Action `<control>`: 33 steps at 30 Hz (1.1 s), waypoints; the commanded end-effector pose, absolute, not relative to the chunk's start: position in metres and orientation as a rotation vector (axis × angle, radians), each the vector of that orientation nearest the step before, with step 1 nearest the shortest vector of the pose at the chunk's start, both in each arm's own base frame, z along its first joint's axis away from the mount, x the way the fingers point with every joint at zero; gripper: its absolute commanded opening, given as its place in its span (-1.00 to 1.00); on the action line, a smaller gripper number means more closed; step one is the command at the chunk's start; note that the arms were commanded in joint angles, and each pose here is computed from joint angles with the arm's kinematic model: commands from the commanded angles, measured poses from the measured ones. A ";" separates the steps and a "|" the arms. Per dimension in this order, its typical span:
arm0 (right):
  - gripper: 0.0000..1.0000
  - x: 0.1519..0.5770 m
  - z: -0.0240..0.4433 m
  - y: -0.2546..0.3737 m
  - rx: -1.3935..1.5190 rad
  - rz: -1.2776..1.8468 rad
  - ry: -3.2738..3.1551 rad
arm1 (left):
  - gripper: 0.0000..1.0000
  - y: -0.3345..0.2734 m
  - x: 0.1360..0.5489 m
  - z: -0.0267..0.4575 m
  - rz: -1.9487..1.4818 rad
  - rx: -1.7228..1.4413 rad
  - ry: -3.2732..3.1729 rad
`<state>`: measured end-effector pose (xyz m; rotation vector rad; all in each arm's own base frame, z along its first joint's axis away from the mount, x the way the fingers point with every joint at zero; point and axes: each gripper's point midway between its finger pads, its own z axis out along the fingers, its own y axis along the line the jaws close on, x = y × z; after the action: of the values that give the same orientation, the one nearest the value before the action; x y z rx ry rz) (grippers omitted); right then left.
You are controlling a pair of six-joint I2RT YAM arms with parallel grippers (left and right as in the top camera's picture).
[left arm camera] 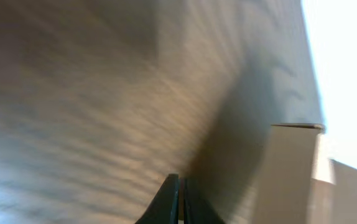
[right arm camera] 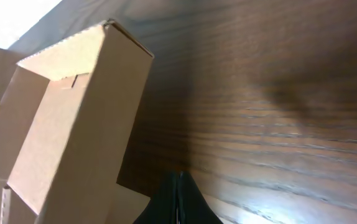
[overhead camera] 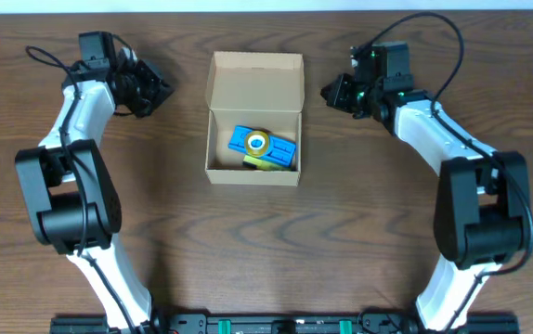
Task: Pack container
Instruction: 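Move both grippers to the box's lid flaps at the far side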
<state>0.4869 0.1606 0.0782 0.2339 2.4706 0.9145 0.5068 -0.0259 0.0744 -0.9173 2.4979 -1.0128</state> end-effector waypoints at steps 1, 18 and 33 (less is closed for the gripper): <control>-0.97 0.489 0.073 0.168 0.310 1.011 2.481 | -0.89 -0.053 0.508 0.077 -1.252 -0.916 2.489; -0.97 0.494 0.039 0.199 0.349 1.153 2.475 | -0.89 -0.105 0.509 0.044 -1.511 -0.866 2.520; -0.97 0.514 0.071 0.231 0.129 1.253 2.264 | -0.89 -0.126 0.514 0.081 -1.744 -0.599 2.406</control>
<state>0.5138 0.2216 0.0662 0.1814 2.2869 1.2195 0.5146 -0.1184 0.0685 -0.6784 2.4374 -1.6389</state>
